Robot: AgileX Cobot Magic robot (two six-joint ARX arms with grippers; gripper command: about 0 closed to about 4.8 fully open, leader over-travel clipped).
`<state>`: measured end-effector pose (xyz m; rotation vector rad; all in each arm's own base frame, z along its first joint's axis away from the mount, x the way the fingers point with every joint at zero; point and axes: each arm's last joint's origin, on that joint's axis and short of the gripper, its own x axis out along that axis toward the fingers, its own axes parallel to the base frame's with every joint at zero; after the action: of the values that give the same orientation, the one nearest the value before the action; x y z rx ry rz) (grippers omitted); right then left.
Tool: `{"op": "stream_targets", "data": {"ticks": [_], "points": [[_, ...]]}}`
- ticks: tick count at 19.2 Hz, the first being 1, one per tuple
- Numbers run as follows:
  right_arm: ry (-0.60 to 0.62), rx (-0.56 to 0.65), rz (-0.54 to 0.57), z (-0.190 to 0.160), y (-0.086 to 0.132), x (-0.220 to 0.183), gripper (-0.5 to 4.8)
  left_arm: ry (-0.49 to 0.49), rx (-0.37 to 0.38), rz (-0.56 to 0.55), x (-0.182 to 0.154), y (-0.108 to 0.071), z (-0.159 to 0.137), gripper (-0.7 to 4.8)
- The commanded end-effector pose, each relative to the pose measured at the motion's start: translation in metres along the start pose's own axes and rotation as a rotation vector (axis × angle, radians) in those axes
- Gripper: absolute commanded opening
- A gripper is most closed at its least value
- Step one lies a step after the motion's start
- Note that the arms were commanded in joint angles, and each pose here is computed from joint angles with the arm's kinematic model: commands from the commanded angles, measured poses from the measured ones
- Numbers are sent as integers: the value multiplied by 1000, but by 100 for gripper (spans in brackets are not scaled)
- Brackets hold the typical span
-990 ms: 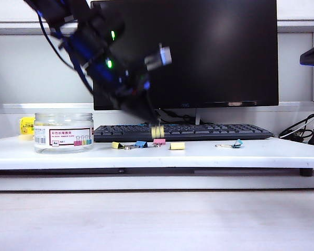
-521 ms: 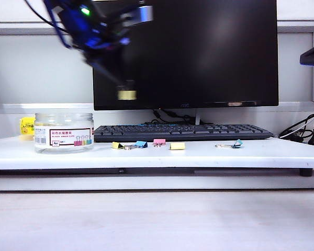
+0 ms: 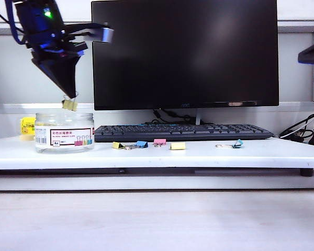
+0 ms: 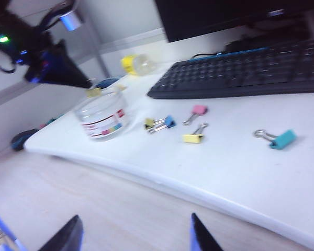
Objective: Pick up the clips with the largest number of clips of the same color on the table and place them in a round transparent plastic box.
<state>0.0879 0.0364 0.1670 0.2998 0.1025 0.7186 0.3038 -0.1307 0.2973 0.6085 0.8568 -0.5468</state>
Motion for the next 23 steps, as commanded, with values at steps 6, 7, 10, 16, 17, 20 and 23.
{"op": "stream_targets", "data": {"ticks": [6,7,10,16,17,20,23], "points": [[-1,1,7,1,1,0,264,9,-76,-107,11,13,-9,43],[1,2,7,1,1,0,264,2,-75,-103,11,13,-9,60],[7,5,6,0,0,0,264,-7,-77,-94,11,14,-8,63],[9,6,8,0,0,0,264,-57,-94,-94,5,14,-2,136],[9,6,8,0,0,0,264,-98,-97,-117,-3,15,4,136],[9,6,8,0,0,0,264,-228,-126,-234,-24,16,22,135],[10,6,7,0,0,0,264,-354,-147,-361,-39,8,41,128]]}}
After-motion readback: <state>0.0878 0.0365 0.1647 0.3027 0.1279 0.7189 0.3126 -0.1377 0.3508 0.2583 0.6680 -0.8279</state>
